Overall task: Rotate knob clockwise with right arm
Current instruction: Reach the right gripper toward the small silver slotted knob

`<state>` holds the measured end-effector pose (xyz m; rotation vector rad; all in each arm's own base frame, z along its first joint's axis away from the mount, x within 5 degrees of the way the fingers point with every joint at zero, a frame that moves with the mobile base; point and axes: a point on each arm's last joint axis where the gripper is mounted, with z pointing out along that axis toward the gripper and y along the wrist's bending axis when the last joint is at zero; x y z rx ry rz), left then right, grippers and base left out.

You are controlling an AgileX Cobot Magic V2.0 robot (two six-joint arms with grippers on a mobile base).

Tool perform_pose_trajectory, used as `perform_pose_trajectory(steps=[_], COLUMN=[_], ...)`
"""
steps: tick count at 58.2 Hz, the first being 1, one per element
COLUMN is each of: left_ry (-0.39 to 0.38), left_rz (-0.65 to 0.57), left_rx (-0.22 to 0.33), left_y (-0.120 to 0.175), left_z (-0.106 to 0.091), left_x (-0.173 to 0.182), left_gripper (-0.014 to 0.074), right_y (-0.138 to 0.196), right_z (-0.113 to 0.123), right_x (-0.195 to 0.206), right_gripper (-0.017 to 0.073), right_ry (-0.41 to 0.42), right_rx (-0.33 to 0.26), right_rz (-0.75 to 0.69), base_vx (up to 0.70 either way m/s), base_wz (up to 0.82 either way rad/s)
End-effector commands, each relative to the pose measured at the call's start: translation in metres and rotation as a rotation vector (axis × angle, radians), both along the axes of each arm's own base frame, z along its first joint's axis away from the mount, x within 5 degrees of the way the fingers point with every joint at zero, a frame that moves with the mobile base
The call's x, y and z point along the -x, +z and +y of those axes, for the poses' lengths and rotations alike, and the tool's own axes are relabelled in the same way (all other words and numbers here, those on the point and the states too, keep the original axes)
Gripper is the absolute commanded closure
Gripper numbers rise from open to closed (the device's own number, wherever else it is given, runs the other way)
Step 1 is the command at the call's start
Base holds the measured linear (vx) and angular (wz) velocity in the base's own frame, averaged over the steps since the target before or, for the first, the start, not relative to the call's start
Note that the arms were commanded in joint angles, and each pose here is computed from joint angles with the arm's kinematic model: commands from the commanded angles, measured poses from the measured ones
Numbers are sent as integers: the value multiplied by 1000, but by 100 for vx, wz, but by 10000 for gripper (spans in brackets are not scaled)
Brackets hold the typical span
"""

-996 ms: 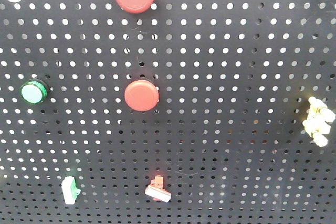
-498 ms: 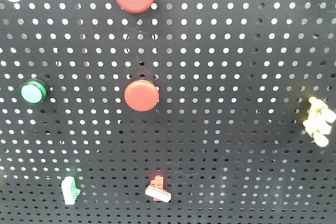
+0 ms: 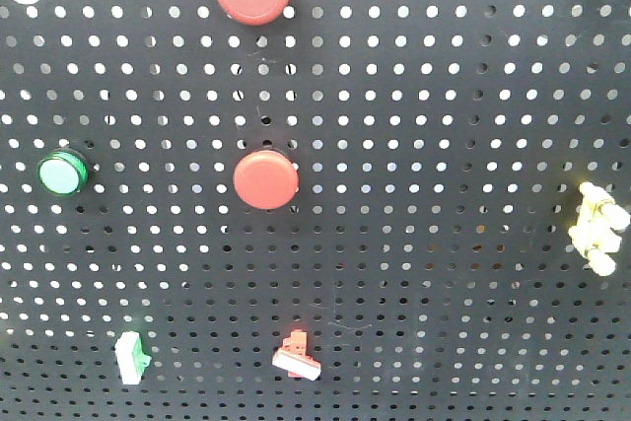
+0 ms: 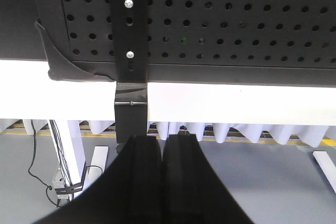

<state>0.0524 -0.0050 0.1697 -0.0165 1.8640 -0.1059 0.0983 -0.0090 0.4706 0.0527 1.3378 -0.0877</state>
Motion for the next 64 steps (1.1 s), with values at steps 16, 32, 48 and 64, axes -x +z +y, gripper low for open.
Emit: perform_pose_trajectory(steps=[16, 32, 48, 64], left_ry=[12, 12, 12, 12], left_rz=[-72, -72, -72, -72], left_rx=[16, 16, 16, 16], left_y=[4, 4, 4, 4], left_z=[1, 1, 1, 1], left_x=[-1, -1, -1, -1], left_gripper=[600, 600, 600, 600], right_y=[30, 28, 16, 26], right_z=[0, 19, 75, 81], right_x=[-13, -14, -32, -25], right_gripper=[565, 565, 565, 547], right_ry=[20, 153, 497, 504], right_rx=[-32, 155, 396, 407], right_rz=[-84, -51, -47, -174], base_vx=[0, 0, 0, 0], base_wz=[0, 0, 0, 0])
